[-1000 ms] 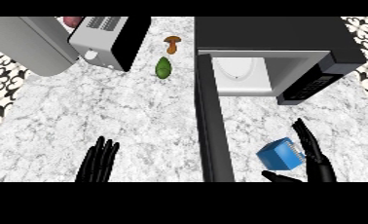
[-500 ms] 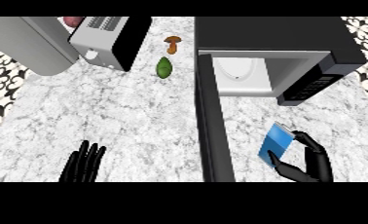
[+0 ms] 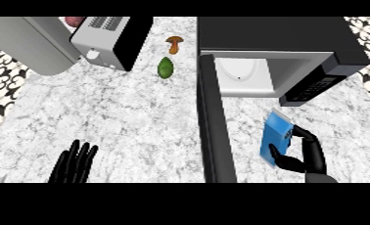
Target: Pick up the milk, place it into the microwave and close the microwave
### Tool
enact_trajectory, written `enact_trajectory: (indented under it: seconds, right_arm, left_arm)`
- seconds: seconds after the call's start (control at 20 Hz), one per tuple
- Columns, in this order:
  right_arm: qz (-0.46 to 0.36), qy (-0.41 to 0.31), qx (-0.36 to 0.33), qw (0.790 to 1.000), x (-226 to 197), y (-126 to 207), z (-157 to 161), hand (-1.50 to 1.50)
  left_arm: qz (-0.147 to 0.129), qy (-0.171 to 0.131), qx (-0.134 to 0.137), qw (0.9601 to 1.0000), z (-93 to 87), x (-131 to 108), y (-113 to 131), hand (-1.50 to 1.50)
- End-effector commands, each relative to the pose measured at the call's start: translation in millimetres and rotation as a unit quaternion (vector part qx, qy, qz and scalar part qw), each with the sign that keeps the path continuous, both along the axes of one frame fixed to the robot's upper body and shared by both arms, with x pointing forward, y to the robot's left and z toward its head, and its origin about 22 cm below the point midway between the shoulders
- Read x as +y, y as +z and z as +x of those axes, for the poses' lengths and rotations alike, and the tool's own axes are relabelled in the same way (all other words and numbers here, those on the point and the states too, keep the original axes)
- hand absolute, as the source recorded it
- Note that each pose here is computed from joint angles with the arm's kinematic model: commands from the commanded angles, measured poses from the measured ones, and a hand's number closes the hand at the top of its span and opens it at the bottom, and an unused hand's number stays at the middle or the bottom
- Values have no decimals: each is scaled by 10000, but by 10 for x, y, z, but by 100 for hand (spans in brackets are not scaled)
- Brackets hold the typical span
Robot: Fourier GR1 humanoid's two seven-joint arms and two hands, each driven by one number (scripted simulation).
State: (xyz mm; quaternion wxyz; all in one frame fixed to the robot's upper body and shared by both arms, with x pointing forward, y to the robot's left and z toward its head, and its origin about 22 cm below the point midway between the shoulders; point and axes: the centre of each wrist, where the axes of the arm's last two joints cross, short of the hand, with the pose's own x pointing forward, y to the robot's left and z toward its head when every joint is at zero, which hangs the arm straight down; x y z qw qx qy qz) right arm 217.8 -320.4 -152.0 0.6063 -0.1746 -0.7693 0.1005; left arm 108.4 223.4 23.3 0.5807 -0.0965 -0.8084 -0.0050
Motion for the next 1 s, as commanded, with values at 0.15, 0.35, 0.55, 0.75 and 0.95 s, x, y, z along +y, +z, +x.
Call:
enact_trajectory:
  seconds: [0.15, 0.35, 0.55, 0.75, 0.95]
  right_arm:
    - [591, 281, -536, 9964, 18, 48, 213, 150]
    - [801, 389, -525, 9946, 104, 20, 229, 150]
    - [1048, 548, -667, 9907, 369, 10, 142, 150]
    - [1068, 576, -830, 9891, 504, 317, 359, 150]
    - [881, 368, -956, 9908, 838, 455, 378, 150]
  left_arm:
    - [-43, 18, -14, 10000, -8, -105, -29, -150]
    - [13, -24, 95, 10000, -46, 83, -86, -150]
    - [-35, 16, 30, 10000, -110, 307, -254, -150]
    - [-154, 92, 102, 9998, -58, 180, -61, -150]
    - [-2, 111, 142, 9998, -4, 289, -179, -150]
